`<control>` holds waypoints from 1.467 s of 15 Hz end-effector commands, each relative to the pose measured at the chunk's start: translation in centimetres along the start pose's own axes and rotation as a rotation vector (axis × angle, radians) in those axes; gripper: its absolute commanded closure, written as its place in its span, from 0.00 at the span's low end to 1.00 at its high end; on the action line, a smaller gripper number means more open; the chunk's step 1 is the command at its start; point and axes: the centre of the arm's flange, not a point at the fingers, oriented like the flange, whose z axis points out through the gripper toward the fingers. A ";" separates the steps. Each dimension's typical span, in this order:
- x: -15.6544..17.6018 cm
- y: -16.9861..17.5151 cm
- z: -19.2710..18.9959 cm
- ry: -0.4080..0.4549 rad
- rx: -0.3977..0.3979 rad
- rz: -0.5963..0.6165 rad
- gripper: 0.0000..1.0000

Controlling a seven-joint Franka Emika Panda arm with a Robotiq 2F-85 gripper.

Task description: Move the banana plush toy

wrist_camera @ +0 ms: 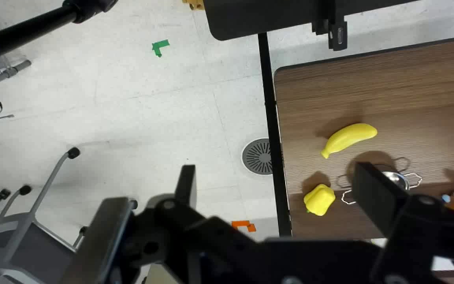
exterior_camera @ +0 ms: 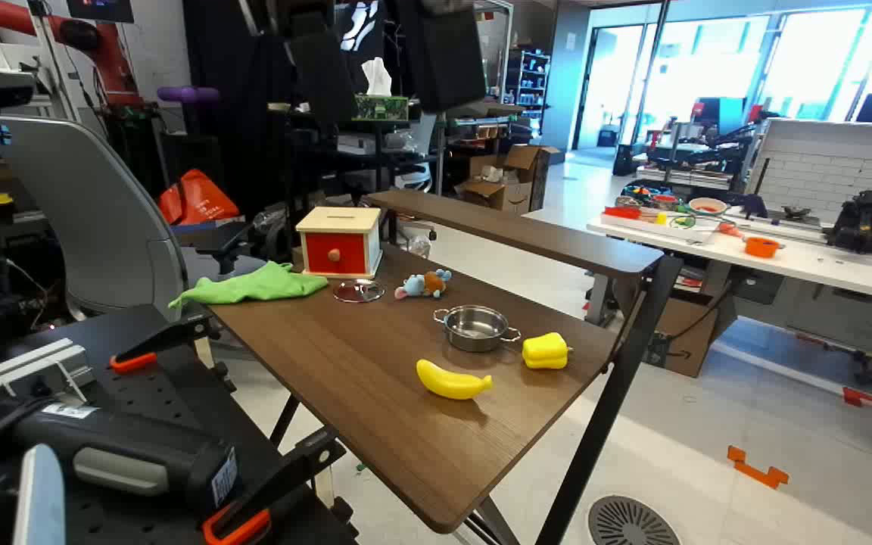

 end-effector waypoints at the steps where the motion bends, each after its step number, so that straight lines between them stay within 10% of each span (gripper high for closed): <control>1: 0.0 0.0 0.0 0.000 0.000 0.000 0.00; 15: 1.1 -1.9 2.6 -0.055 -0.008 -0.049 0.00; 22: 6.9 -8.4 7.7 0.031 -0.019 0.081 0.00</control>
